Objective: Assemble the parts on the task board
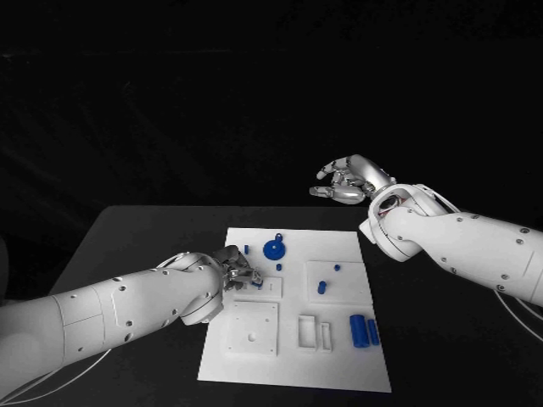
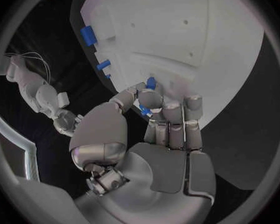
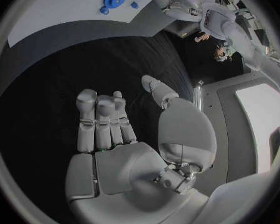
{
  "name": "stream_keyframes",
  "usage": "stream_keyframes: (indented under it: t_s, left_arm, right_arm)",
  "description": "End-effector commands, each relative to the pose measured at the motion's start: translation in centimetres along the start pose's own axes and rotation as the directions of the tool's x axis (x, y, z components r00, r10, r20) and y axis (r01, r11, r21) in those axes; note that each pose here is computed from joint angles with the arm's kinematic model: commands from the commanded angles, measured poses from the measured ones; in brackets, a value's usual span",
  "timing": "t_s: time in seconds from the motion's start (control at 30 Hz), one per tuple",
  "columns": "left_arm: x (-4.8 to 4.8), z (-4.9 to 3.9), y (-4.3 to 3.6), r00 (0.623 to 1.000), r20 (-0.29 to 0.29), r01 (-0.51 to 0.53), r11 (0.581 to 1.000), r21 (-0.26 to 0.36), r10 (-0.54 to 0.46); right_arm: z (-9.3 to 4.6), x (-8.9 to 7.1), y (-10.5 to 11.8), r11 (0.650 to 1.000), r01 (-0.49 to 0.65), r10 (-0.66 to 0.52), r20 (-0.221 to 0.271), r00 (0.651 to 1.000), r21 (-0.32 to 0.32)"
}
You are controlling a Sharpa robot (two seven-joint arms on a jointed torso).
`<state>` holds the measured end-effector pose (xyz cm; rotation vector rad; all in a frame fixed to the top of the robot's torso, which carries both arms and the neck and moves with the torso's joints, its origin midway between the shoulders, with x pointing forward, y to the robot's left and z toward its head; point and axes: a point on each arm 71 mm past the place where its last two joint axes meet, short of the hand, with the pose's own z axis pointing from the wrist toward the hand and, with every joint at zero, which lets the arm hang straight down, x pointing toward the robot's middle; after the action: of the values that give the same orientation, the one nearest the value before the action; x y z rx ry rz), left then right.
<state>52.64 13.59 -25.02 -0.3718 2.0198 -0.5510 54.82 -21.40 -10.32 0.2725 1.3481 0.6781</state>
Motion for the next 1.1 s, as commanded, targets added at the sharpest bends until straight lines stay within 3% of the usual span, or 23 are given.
stream_keyframes:
  t_s: [0.03, 1.1]
  left_arm:
    - [0.18, 0.04, -0.12, 1.000, -0.004, -0.009, 1.000, 0.003, 0.009]
    - [0.74, -0.04, -0.16, 0.997, -0.060, -0.042, 0.999, -0.002, 0.042]
  right_arm:
    - [0.03, 0.04, 0.13, 1.000, 0.000, 0.000, -0.006, 1.000, -0.007]
    - [0.16, 0.20, 0.09, 1.000, 0.002, -0.002, -0.015, 1.000, -0.001]
